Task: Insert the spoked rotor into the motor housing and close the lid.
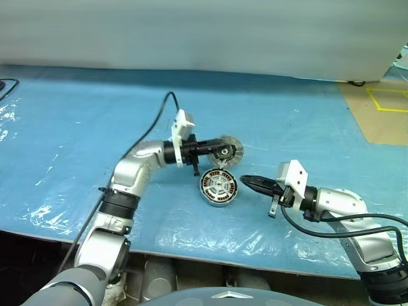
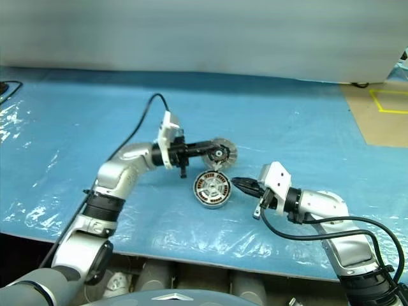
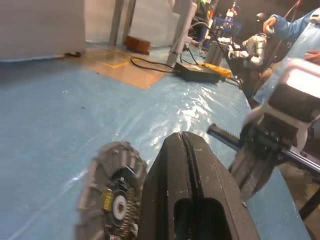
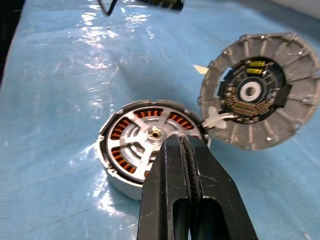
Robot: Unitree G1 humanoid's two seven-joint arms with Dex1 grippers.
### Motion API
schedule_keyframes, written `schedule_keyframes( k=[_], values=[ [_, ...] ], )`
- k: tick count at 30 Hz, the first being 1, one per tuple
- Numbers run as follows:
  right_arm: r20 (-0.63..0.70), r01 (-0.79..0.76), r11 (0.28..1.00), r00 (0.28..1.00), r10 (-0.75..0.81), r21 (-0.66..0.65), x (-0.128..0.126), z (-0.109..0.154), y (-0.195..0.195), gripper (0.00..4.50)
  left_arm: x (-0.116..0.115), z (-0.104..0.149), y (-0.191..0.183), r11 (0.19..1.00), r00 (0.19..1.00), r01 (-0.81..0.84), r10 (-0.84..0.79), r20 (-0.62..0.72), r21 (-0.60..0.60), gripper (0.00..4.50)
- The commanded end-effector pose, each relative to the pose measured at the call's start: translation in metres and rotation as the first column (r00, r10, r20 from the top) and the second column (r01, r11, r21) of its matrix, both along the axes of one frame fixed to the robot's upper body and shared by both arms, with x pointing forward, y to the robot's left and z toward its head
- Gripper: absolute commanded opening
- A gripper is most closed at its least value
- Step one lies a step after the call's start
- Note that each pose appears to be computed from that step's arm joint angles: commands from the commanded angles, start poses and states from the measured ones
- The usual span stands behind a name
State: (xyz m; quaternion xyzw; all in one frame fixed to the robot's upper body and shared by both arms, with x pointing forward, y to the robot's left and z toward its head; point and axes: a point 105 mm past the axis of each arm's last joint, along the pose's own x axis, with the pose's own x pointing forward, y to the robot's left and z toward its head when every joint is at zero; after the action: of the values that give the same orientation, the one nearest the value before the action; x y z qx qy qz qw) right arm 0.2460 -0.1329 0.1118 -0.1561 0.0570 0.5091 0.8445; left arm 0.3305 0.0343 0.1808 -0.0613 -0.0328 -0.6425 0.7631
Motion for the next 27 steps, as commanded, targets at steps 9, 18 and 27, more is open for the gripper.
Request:
schedule_keyframes(
  k=[9, 18, 27],
  values=[
    [-0.028, -0.074, 0.997, 0.997, 0.074, 0.016, -0.019, 0.005, 0.007, 0.00, 0.090, 0.026, 0.020, 0.956, 0.953, -0.286, 0.278, 0.124, 0.059, 0.04],
    [-0.017, -0.042, 0.999, 0.999, 0.042, 0.016, -0.021, 0.005, 0.005, 0.00, 0.077, -0.016, -0.036, 0.972, 0.993, -0.113, 0.114, 0.007, 0.204, 0.04],
    [-0.046, -0.030, 0.999, 0.998, 0.031, 0.038, -0.031, 0.010, 0.008, 0.00, 0.050, -0.035, -0.060, 0.986, 0.975, 0.105, -0.077, -0.208, 0.129, 0.04]
  ],
)
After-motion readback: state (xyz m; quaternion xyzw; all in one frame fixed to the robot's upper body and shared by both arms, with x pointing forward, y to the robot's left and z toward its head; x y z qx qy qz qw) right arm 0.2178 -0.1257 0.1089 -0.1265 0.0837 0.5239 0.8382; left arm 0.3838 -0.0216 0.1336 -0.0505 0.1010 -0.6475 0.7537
